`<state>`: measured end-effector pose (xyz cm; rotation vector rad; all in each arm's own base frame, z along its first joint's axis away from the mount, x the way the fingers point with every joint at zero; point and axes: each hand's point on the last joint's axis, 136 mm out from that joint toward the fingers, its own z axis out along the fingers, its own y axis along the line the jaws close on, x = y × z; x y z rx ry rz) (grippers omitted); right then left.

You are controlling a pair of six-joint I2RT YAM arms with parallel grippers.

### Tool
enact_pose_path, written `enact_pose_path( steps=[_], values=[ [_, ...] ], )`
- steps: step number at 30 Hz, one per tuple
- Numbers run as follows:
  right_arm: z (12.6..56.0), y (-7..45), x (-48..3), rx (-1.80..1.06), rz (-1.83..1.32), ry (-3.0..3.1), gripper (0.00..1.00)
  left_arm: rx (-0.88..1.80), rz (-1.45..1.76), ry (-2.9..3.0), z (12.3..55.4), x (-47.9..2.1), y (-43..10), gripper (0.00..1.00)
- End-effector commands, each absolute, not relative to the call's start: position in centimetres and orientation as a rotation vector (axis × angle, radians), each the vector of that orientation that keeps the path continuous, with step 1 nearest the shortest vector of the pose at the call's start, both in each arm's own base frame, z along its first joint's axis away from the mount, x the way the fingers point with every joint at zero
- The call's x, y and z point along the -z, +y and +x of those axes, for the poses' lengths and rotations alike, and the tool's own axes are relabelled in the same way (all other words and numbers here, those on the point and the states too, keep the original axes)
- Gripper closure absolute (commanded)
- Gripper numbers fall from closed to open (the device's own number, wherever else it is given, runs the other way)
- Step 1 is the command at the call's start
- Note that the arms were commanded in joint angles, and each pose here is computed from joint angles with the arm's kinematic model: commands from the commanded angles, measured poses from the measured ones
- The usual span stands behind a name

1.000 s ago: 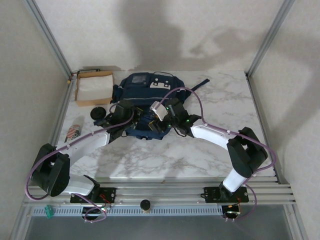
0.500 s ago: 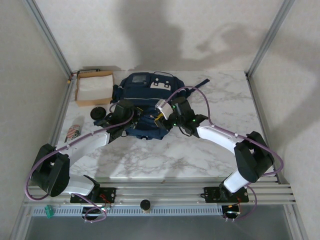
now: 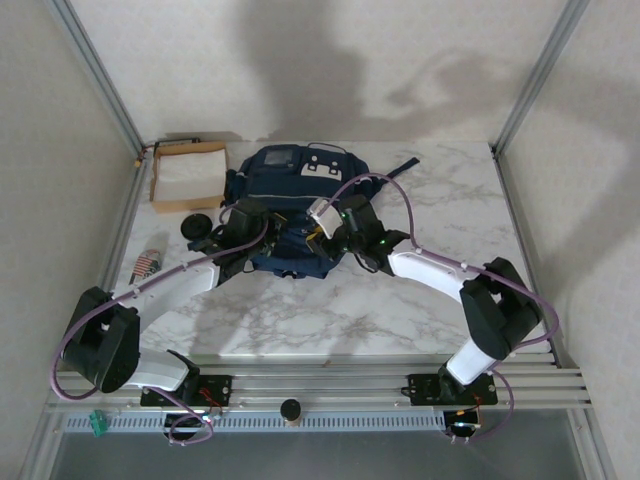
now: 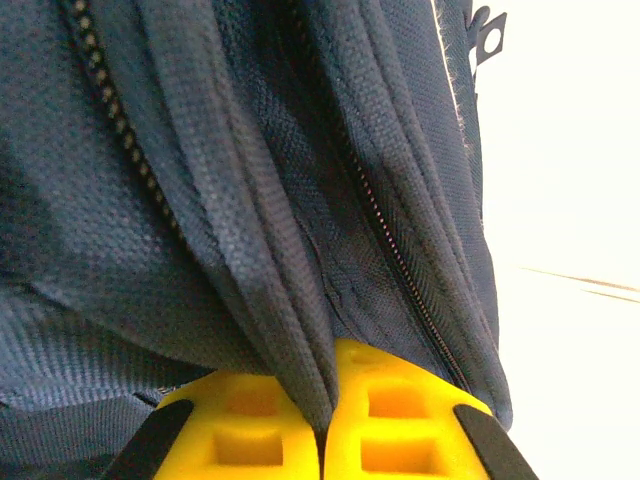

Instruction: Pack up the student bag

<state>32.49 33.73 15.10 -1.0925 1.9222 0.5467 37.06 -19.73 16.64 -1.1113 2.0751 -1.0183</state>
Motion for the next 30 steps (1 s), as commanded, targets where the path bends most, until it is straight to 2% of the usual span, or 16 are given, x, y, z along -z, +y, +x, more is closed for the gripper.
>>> enact_pose_path(
  steps=[1,3,9,17,20,23,25,27,30],
  values=[
    [33.9,34.9,-16.5,-0.507,-1.074,1.846,0.71,1.193,-1.008,1.942,38.8,-22.4,-21.9,1.00],
    [33.7,34.6,-17.8,-0.516,-1.051,1.827,0.78,1.167,-1.021,1.945,38.8,-22.1,-21.6,1.00],
    [32.8,32.8,-19.5,-0.569,-0.933,1.896,0.84,1.133,-1.026,1.927,39.0,-22.2,-21.0,1.00],
    [31.8,29.1,-18.0,-0.702,-0.736,2.116,0.90,1.032,-1.040,1.911,39.1,-22.1,-19.0,1.00],
    [31.3,28.4,-16.3,-0.677,-0.744,2.208,0.98,1.034,-1.046,1.905,39.1,-22.1,-18.7,1.00],
    [30.1,29.3,-16.3,-0.763,-0.811,2.195,0.89,1.048,-1.041,1.905,39.0,-22.1,-18.8,1.00],
    [28.4,31.3,-17.9,-0.962,-0.893,2.092,0.80,1.074,-1.032,1.911,39.1,-22.0,-19.3,1.00],
    [28.5,32.4,-17.9,-1.055,-0.869,2.095,0.77,1.111,-1.018,1.922,39.2,-22.0,-20.0,1.00],
    [30.9,32.1,-16.4,-0.960,-0.781,2.183,0.68,1.103,-1.001,1.940,39.3,-22.1,-20.2,1.00]
  ],
)
